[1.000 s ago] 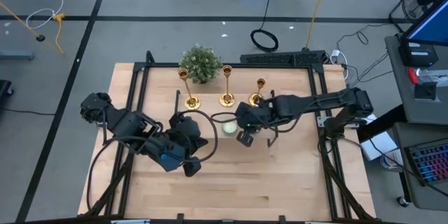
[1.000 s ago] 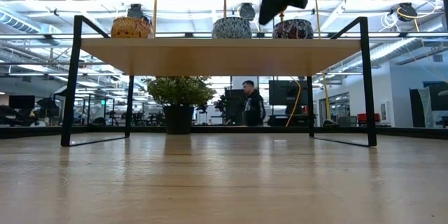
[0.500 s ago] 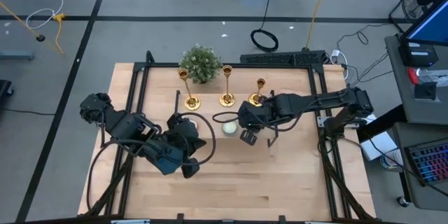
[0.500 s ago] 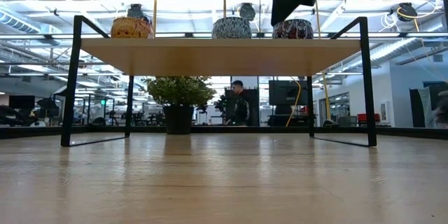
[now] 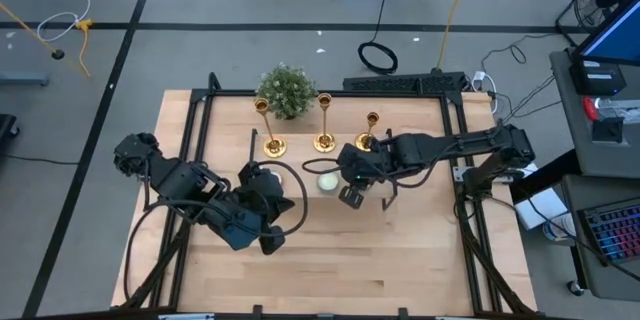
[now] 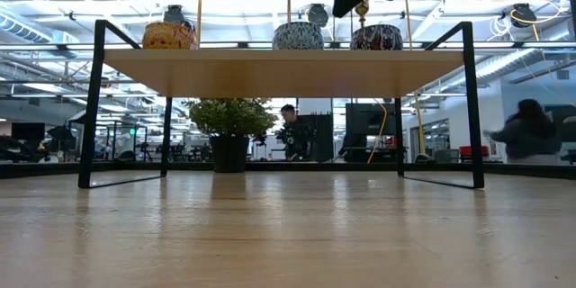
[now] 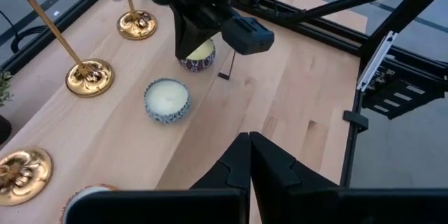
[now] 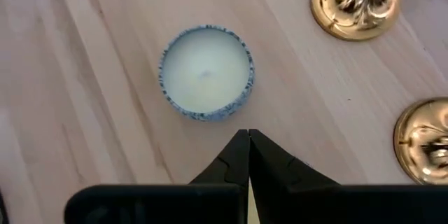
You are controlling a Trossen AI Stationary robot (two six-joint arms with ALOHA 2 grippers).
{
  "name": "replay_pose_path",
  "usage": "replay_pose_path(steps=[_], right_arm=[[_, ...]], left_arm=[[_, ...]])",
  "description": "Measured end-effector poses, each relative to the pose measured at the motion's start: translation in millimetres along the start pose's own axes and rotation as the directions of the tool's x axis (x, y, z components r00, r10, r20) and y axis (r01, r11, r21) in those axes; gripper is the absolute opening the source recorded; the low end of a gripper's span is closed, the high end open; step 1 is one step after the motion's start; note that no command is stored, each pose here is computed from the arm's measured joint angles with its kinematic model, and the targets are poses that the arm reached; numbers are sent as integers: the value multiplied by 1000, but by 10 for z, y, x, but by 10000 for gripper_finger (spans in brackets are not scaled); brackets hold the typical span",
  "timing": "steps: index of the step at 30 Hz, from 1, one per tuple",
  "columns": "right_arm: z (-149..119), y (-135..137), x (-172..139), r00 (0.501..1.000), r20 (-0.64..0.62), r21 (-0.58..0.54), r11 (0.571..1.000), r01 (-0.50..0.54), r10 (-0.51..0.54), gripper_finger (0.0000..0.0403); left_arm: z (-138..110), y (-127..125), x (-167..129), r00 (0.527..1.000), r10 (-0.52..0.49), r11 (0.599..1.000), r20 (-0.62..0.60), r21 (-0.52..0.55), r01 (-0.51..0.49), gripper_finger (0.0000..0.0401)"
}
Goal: Stock candles and holders on shelf
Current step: Align the red scented candle with the other scented candles on the shelf
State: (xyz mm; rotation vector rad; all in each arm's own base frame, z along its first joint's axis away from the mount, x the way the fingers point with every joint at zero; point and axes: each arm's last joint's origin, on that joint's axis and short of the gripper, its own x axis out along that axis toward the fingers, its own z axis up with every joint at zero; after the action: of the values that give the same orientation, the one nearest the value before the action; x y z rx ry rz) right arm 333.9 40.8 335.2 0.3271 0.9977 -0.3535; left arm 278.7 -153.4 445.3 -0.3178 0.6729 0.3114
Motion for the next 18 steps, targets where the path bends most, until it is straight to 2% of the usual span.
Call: replay_pose_path(steps=[5,18], right_arm=[[-18,13,98,999,-38,-18,1000,21,-21,0],[-53,-15,89,996,-71,-47,998,50,-53,0]], left_arm=[[0,0,0,1000,0,1000,0,2,0,6],[1,2,0,1000,6,1000,6,10,-6,12]])
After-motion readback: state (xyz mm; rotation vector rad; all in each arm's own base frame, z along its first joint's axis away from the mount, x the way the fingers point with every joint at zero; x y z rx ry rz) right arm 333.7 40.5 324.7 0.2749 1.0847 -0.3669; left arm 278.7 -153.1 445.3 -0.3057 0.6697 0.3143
